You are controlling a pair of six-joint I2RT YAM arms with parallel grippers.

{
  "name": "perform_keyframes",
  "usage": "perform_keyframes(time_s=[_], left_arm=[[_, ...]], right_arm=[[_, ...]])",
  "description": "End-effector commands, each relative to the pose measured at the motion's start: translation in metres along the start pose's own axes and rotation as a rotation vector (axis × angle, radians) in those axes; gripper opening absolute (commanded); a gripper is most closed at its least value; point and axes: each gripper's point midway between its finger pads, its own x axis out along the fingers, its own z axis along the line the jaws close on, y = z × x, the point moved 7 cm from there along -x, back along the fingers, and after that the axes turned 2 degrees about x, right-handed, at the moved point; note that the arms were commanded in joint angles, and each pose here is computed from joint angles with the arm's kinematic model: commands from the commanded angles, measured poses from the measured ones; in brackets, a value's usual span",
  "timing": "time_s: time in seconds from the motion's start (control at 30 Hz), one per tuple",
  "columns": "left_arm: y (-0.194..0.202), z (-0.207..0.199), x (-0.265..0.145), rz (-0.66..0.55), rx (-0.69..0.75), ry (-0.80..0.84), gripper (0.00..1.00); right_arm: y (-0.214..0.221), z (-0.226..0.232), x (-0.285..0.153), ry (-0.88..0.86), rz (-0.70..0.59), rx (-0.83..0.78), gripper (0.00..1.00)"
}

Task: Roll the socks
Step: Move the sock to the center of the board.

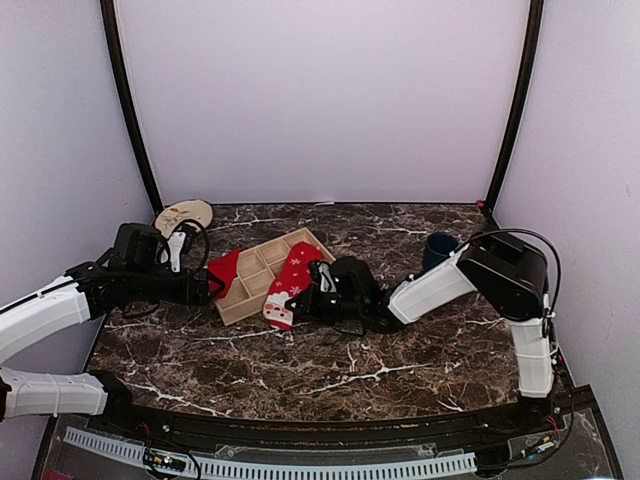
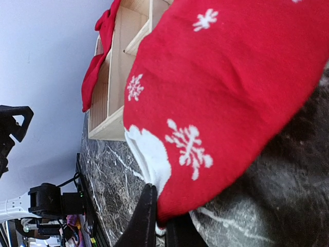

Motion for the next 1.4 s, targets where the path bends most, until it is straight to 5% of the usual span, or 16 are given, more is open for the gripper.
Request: perform_keyframes(time_s=[0.0,0.63,0.87,0.97,1.07,1.37], left_arm=[[0.003,-0.012,0.000,0.010,0.027,0.033,0.88],[0.076,-0.083,0.027,0.196,0.186,0.141,0.88],[0.079,-0.092,0.046,0.230,0.194,0.153,0.88],[0.079,-0.095,0.051,0.248,0.195,0.159,0.88],[0.077,-0.097,0.053,0.243,0.192,0.159,0.88],[0.083,-0.097,0.058,0.263,0.155,0.147,0.88]], right_arm=[[0.004,0.029,-0.023,-0.047,-0.053,0.021,0.04],[0.114,0.003,-0.053,0.100,-0.045,0.259,0.04],[0.121,-0.001,-0.063,0.148,-0.030,0.249,0.18],[0.119,0.000,-0.067,0.141,-0.003,0.254,0.31],[0.118,0.006,-0.073,0.143,0.026,0.202,0.47],[0.130,0.016,-0.098,0.284,0.158,-0.130,0.49]])
